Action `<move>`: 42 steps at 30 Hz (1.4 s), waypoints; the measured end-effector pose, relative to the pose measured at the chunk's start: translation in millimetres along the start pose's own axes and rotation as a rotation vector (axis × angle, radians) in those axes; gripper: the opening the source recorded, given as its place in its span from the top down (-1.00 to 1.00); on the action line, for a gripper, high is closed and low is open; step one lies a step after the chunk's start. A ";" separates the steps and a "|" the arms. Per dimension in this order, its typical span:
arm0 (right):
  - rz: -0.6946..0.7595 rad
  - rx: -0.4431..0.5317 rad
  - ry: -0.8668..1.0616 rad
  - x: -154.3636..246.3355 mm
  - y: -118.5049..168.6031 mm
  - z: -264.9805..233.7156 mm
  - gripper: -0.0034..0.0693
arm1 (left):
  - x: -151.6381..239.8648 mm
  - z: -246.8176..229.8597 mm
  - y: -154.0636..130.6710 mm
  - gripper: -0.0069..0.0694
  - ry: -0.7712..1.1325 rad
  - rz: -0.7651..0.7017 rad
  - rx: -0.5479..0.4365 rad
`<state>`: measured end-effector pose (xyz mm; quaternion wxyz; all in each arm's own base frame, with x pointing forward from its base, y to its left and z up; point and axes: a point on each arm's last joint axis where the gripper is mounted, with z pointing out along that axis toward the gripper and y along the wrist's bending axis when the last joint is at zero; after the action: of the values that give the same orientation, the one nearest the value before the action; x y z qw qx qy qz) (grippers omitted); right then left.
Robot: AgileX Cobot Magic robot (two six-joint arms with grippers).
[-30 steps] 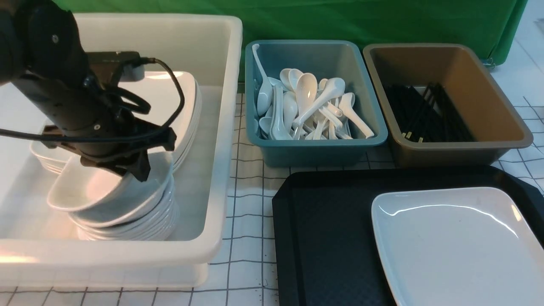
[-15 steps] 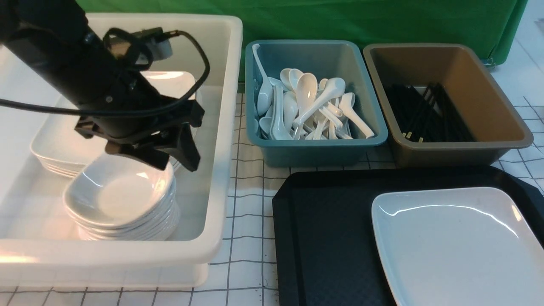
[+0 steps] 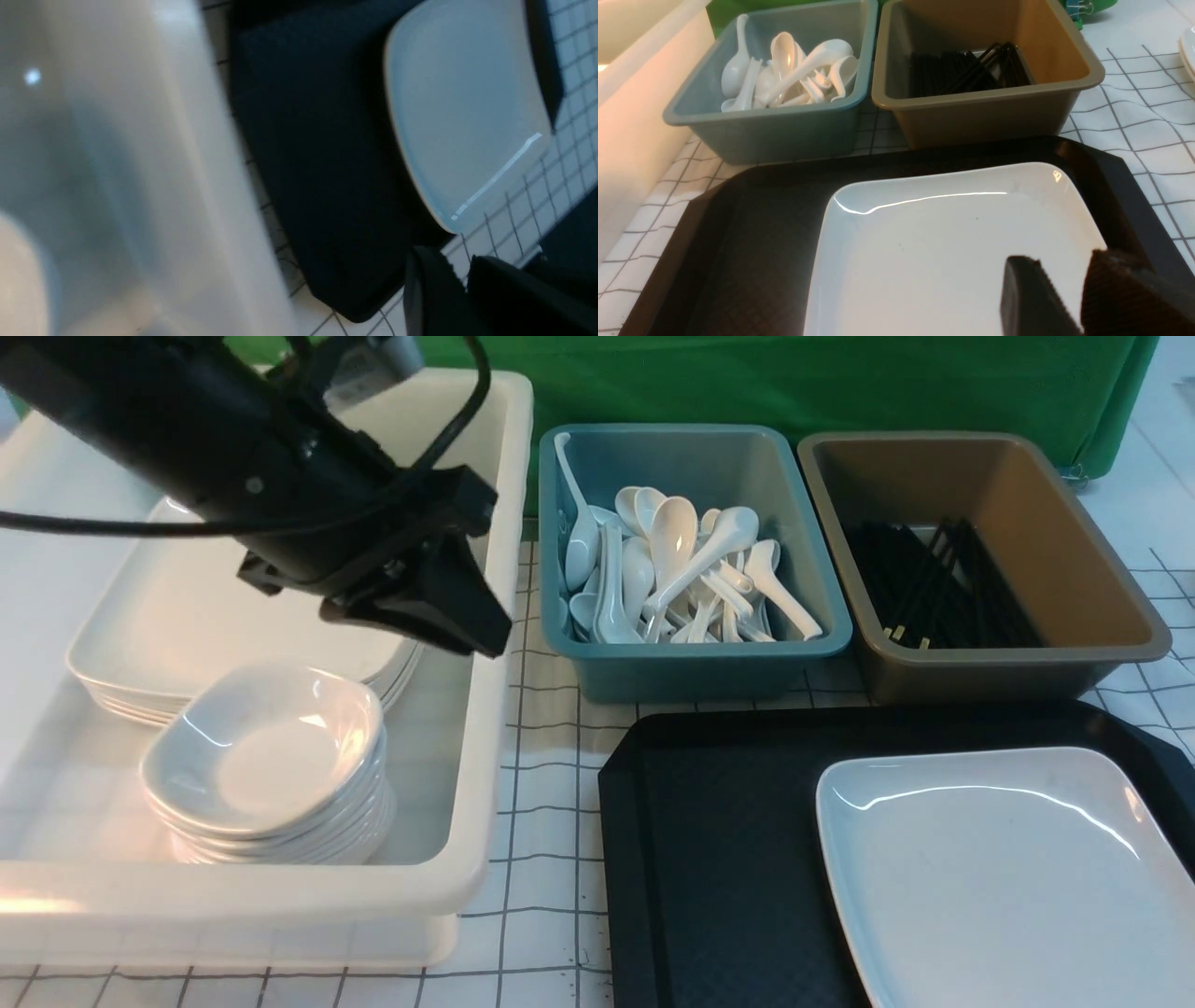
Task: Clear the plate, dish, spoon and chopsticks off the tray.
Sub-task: Use the left arm to grab a plate from the dinner plate
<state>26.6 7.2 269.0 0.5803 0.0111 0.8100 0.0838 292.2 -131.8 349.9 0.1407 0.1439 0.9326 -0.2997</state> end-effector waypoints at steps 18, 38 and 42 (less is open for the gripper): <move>0.000 0.000 0.000 0.0 0.0 0.0 0.25 | 82.1 212.3 -142.7 0.47 0.274 0.382 0.104; -0.002 0.000 0.000 0.0 0.0 0.0 0.25 | 51.8 251.7 -102.6 -0.58 0.061 0.181 -0.094; -0.001 0.000 0.000 0.0 0.0 0.0 0.25 | 44.4 249.0 -92.2 -0.58 0.050 0.149 -0.122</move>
<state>26.6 7.2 269.0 0.5804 0.0105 0.8100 0.0833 262.7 -344.7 187.8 0.1478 0.2112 0.9391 -0.2273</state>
